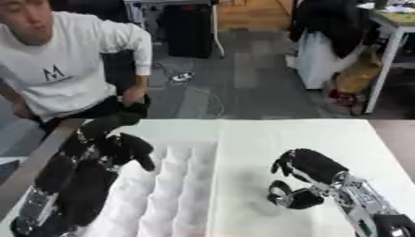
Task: Pick up objects on the table and place them in the box.
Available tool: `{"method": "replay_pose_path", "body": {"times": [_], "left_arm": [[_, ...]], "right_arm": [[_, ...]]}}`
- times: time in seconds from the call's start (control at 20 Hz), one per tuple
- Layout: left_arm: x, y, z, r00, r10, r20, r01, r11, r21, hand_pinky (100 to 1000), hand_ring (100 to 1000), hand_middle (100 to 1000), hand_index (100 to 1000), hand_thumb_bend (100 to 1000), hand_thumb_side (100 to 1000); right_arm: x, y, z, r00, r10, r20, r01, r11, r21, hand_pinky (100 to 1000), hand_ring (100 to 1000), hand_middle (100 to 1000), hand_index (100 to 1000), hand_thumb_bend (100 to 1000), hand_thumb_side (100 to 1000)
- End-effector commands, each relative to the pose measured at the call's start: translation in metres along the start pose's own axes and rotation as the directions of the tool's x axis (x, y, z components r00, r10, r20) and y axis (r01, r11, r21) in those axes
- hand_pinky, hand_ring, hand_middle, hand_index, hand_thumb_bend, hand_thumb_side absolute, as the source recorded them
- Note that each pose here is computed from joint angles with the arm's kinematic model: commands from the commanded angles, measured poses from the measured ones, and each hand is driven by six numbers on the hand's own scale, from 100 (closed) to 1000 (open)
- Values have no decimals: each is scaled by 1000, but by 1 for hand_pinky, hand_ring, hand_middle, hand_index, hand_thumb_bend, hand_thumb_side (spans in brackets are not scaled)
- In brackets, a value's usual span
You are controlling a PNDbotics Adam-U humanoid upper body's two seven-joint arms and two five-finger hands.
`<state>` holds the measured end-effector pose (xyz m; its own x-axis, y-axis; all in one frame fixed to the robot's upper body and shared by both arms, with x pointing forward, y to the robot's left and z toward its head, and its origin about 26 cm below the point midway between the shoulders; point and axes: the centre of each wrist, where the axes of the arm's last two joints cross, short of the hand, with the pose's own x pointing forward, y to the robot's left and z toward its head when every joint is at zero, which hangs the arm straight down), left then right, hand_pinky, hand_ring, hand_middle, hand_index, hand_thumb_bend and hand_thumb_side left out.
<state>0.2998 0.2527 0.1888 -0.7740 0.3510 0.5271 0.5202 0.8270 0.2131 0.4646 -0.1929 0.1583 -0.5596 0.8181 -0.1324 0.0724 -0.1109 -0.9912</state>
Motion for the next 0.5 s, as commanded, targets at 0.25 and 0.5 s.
{"method": "replay_pose_path", "body": {"times": [0.25,0.5], "left_arm": [[7,1,-5,1000,-16,13,16,999,-27,566,659,835,879,249,725],[7,1,-5,1000,-15,13,15,1000,-26,565,659,835,878,250,724]], "right_arm": [[1,1,-3,1000,-3,-22,2,1000,-28,800,568,552,716,462,504],[1,11,-4,999,-11,-41,11,1000,-9,803,566,552,705,446,504]]}}
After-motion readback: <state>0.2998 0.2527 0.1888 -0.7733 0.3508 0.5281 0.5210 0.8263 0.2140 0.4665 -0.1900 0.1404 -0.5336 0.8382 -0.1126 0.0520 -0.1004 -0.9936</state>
